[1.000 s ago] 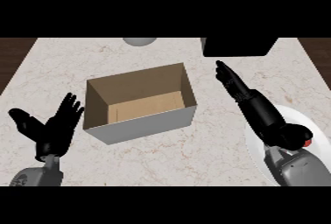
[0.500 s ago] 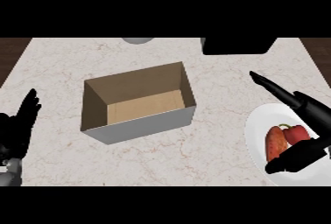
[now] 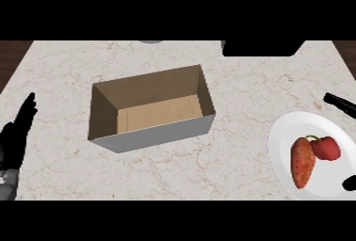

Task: Pick the bell pepper from the plate and place it in the cardboard box

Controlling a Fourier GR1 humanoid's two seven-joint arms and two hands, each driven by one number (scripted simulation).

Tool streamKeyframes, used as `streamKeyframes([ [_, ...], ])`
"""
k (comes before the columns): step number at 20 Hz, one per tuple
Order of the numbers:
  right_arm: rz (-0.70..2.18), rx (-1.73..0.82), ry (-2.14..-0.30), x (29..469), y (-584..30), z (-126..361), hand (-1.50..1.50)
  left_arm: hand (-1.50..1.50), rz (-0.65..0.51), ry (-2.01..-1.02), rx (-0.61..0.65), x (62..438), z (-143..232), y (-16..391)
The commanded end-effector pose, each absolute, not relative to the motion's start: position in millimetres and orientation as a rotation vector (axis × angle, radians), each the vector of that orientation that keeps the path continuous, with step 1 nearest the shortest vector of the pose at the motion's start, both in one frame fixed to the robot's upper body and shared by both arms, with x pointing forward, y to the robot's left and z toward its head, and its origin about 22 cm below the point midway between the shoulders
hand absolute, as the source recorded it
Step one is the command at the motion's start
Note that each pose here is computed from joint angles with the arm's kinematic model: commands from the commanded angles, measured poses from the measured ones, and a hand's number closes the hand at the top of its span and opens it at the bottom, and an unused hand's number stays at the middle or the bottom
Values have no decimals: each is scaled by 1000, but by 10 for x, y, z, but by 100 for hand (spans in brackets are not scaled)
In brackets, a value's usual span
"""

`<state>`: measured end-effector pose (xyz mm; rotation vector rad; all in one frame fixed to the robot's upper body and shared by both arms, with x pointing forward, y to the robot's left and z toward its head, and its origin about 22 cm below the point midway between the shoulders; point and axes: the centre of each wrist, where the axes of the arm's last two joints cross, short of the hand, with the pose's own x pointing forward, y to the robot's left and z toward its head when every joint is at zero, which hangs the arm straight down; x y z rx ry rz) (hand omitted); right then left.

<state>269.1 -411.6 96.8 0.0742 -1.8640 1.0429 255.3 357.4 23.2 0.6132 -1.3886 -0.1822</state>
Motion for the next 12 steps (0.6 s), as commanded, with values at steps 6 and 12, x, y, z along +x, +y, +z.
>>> streamKeyframes([
  [6,1598,-134,-1727,2670,-4703,1217,-150,0,-221,-1399,608,2661,179,3428],
  [12,1871,-246,-1486,2852,-4693,1256,-150,0,-245,-1401,617,2705,154,3368],
])
